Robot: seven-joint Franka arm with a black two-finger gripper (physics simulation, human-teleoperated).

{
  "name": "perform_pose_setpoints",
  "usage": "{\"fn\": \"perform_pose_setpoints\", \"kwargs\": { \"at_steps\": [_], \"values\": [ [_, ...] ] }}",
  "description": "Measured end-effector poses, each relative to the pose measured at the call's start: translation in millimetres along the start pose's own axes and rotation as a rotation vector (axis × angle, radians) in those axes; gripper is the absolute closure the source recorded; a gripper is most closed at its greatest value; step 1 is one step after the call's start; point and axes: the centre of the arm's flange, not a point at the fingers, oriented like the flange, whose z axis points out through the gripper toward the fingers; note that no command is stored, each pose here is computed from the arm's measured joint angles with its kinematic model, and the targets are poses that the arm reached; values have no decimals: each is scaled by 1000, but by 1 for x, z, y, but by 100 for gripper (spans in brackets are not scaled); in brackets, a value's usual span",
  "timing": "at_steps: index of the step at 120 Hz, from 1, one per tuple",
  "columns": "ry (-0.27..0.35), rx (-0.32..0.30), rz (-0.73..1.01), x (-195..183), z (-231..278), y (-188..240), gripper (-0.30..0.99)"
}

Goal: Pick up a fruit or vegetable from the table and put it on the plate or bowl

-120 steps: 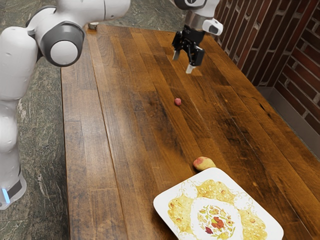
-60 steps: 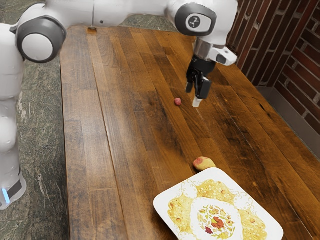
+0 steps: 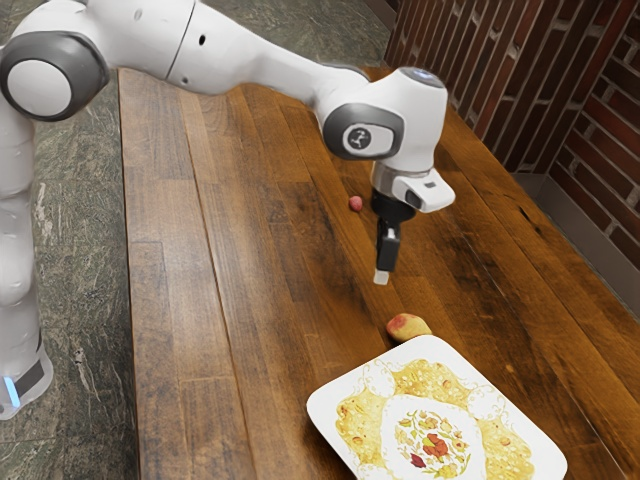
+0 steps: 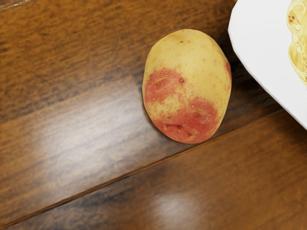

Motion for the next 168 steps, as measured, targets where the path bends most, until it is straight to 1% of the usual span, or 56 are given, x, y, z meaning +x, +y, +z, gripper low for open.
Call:
{"fn": "perform_pose_setpoints", "kwargs": {
  "at_steps": [16, 31, 44, 76, 88, 104, 139, 168],
  "values": [
    [48, 7, 47, 5, 4, 4, 0],
    [74, 4, 108, 13, 9, 22, 0],
    [71, -9, 138, 15, 27, 29, 0],
    [81, -15, 152, 15, 42, 18, 0],
    [93, -24, 156, 21, 54, 14, 0],
    [120, -38, 160, 40, 63, 5, 0],
    [114, -50, 173, 46, 82, -1, 0],
    [117, -54, 183, 52, 88, -3, 0]
  ]
}}
